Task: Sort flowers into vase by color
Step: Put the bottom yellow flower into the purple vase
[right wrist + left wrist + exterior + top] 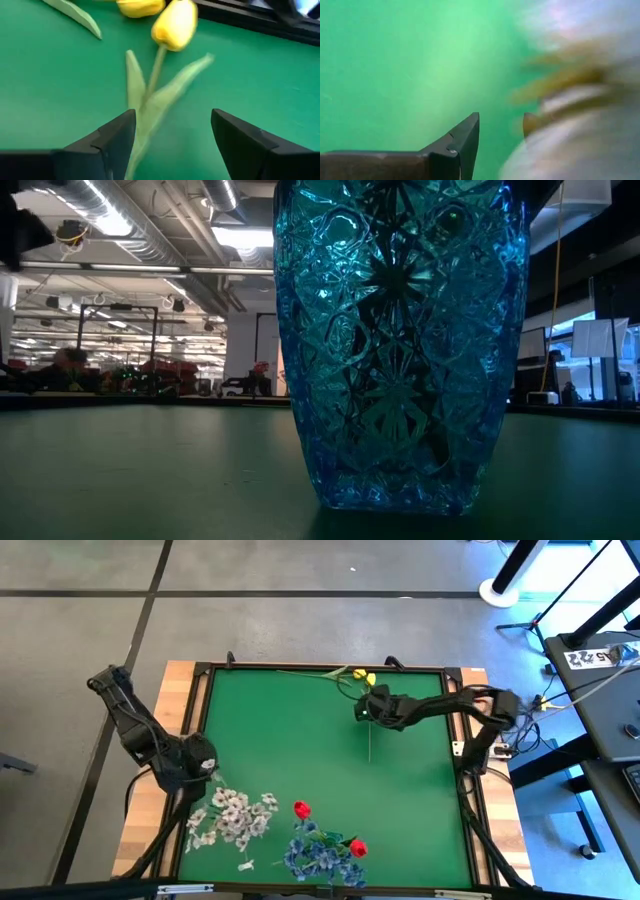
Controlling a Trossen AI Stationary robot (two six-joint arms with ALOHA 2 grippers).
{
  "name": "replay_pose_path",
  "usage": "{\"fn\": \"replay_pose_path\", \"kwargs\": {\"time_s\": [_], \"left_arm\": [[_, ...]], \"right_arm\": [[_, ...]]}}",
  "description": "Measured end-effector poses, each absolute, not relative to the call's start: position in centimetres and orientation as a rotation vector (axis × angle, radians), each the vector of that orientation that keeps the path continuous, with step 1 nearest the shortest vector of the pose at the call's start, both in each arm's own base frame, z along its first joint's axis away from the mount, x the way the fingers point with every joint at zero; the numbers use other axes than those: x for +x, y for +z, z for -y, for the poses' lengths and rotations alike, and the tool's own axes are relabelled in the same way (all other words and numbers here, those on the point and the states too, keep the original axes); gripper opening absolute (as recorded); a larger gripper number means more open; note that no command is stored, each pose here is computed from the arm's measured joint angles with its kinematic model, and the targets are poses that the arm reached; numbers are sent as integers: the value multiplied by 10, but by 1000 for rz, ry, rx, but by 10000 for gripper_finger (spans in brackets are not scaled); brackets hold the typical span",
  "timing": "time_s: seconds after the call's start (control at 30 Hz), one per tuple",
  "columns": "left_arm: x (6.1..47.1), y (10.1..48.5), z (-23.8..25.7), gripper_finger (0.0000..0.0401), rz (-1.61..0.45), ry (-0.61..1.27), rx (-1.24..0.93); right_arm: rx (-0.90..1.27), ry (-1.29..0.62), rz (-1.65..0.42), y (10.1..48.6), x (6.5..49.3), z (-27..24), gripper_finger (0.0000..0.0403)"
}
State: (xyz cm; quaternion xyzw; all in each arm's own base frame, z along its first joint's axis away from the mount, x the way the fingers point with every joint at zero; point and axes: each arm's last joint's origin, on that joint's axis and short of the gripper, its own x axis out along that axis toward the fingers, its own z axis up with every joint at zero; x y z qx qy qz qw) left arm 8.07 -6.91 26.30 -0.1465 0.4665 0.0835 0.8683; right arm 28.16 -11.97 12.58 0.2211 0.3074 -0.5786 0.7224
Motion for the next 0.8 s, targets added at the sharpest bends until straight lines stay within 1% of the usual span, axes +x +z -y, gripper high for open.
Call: {"fn": "replay_pose_path", "kwargs": {"time_s": [0.07,0.2,0.37,0.53,0.6,0.7,0.77,0.8], "left_arm": [[83,264,66,147,-908,235,-283],[87,265,60,147,-854,302,-251],[90,256,53,147,-845,360,-188],[88,244,47,142,-812,386,-235],[90,242,47,137,-764,383,-301],[98,246,53,130,-664,341,-422],[105,249,60,127,-620,283,-409],[108,250,62,126,-602,259,-390]], "right_arm": [[487,-1284,-677,112,286,124,237],[510,-1251,-679,94,297,133,183],[448,-1241,-709,90,302,134,105],[386,-1184,-743,90,304,134,21],[373,-1165,-745,92,306,130,11],[365,-1132,-733,102,308,121,22],[354,-1073,-711,115,310,110,22],[347,-1038,-661,126,314,104,17]]}}
